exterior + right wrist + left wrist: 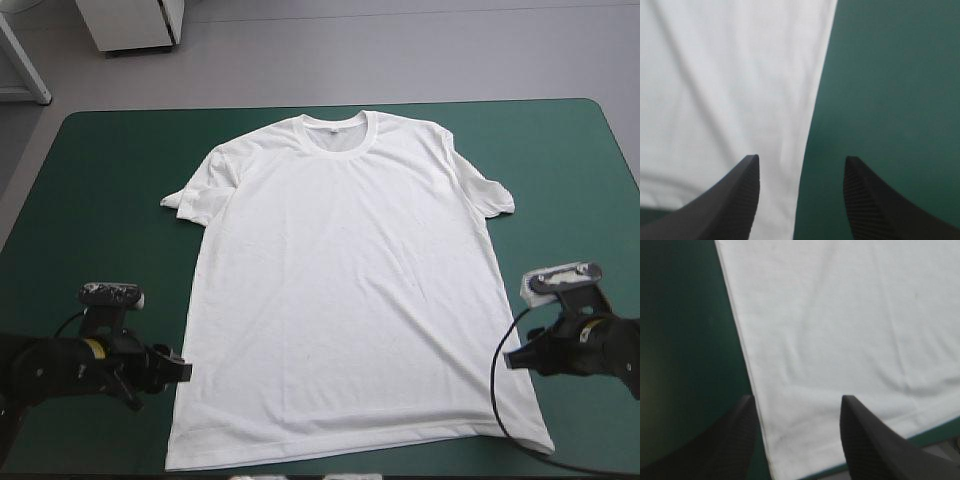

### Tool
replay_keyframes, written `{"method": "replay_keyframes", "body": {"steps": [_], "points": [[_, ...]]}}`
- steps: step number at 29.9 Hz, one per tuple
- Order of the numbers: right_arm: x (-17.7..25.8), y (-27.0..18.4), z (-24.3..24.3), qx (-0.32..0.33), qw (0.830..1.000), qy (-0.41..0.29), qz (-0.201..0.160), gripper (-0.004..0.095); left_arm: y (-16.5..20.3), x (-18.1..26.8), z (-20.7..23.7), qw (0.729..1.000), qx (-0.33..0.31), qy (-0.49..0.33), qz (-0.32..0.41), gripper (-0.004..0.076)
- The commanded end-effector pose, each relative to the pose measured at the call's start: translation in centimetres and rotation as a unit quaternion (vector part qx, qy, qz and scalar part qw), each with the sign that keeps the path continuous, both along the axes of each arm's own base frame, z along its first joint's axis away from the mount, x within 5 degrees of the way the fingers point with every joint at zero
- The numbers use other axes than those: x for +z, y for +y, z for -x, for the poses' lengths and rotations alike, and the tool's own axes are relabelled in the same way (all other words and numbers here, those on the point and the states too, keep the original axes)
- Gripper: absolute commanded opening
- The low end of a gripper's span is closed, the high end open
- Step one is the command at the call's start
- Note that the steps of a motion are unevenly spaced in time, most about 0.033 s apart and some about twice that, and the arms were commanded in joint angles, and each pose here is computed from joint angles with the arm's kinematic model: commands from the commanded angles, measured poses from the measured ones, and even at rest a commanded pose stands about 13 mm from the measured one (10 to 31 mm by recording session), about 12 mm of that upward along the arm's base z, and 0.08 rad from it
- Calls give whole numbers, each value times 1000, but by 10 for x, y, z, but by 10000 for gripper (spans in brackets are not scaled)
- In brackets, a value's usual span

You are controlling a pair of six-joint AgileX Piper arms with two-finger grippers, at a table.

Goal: Fold the cloth

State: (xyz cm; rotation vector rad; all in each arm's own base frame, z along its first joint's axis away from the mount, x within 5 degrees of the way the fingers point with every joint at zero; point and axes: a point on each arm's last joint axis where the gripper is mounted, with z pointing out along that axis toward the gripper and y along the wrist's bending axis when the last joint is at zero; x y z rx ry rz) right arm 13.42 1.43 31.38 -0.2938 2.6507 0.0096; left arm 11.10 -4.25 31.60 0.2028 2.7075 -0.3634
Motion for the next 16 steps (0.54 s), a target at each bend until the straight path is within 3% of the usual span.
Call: {"method": "replay_keyframes", "body": {"steps": [1, 10, 16], "points": [[29, 0, -39, -14, 997, -75, 7, 471, -7, 10, -39, 1000, 6, -25, -9, 385], [28, 12, -152, -5, 999, -29, 12, 470, -26, 11, -156, 998, -15, -45, -36, 385], [29, 17, -196, 8, 999, -37, 14, 470, -27, -6, -214, 998, -10, -25, -49, 385]]}}
